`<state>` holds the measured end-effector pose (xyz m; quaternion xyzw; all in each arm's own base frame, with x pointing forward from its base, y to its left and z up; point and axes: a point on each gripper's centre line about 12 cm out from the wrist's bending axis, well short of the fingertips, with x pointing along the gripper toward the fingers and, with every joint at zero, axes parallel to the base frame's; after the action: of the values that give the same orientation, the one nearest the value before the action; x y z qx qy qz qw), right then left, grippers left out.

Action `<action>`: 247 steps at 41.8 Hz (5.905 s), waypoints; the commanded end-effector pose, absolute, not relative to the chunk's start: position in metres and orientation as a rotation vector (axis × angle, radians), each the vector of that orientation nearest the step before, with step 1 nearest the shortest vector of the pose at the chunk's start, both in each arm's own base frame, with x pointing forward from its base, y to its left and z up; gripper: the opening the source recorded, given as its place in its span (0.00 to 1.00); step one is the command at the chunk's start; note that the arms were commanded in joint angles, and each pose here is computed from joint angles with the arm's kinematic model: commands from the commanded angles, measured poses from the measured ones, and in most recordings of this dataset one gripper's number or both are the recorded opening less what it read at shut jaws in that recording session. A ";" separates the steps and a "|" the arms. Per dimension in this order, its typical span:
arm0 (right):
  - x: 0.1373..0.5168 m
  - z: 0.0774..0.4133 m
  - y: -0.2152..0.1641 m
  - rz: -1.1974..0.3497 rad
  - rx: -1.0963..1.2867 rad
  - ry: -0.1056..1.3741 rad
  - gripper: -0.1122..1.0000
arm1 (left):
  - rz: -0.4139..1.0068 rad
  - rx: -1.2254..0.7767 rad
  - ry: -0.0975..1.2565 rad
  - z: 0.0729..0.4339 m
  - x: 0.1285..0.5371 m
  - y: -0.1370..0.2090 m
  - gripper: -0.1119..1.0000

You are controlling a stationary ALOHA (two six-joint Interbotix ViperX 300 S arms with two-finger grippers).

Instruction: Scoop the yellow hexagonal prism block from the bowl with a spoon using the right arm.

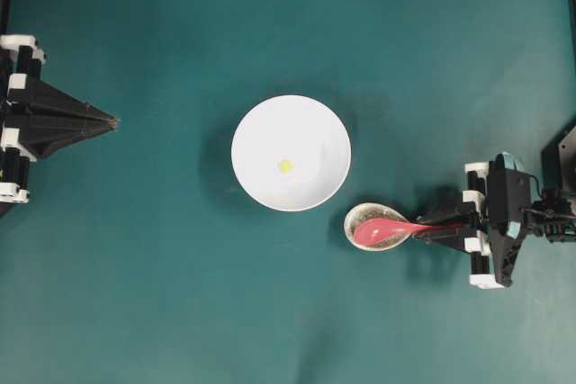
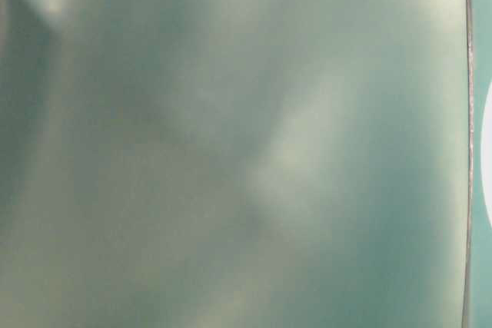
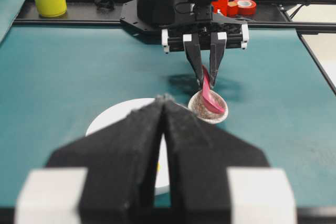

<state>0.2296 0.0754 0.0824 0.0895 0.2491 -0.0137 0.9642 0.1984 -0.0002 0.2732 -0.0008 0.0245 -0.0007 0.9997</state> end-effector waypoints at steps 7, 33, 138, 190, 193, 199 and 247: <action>0.230 0.091 0.078 -0.012 0.198 0.481 0.25 | -0.003 0.000 0.044 0.275 0.200 -0.001 0.11; 0.232 0.092 0.078 -0.012 0.201 0.475 0.55 | -0.005 0.000 0.044 0.275 0.200 -0.001 0.11; 0.263 0.204 0.057 0.069 0.242 0.419 0.31 | 0.000 -0.063 0.104 0.268 0.200 0.000 0.11; 0.360 0.246 -0.036 -0.016 0.268 1.083 0.31 | -0.001 -0.058 0.124 0.264 0.199 -0.001 0.11; 0.362 0.244 -0.038 -0.029 0.258 1.108 0.31 | 0.001 -0.058 0.124 0.264 0.199 0.000 0.11; 0.366 0.244 -0.039 -0.035 0.254 1.115 0.31 | 0.001 -0.060 0.126 0.264 0.199 0.000 0.11; 0.390 0.210 -0.029 -0.023 0.233 1.119 0.31 | 0.001 -0.060 0.120 0.265 0.199 0.000 0.11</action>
<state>0.3850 -0.0291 0.1968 0.1153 0.5482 -0.0120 0.8283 0.1972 -0.0004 0.2621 -0.0306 0.0659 0.0009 0.9974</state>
